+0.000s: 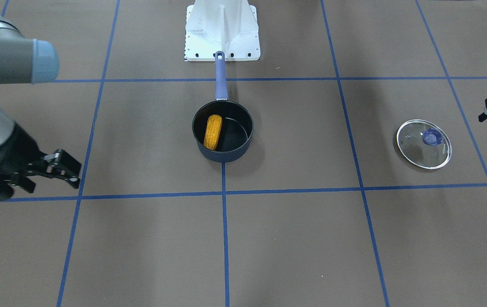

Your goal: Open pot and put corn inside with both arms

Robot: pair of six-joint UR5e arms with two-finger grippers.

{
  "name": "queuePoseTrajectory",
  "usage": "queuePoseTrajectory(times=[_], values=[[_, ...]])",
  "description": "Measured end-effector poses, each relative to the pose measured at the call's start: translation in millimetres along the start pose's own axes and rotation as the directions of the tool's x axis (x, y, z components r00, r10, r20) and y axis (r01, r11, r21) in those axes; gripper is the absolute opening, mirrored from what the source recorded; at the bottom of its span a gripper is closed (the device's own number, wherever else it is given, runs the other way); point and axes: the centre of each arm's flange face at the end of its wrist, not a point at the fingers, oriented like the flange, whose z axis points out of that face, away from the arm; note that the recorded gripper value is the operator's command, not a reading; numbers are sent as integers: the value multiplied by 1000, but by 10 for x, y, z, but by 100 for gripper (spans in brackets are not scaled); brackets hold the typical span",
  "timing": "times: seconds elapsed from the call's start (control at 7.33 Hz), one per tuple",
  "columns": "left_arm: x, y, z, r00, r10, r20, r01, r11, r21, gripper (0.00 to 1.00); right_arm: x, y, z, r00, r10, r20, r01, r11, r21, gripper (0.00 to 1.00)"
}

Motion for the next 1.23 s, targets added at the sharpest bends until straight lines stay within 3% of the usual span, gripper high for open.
queuePoseTrajectory(times=[0.27, 0.68, 1.23], values=[[-268, -106, -209, 1000, 18, 18, -18, 1000, -6, 98, 1204, 141, -194, 999, -48, -1, 48, 999, -24, 100], [-689, -102, -413, 999, 15, 42, -15, 1000, 9, 98, 2636, 578, -421, 997, -61, -52, 59, 998, -27, 100], [-917, 16, -643, 997, -28, 68, 26, 999, 40, 98, 3240, 980, -369, 997, -20, -75, 16, 998, -56, 100]])
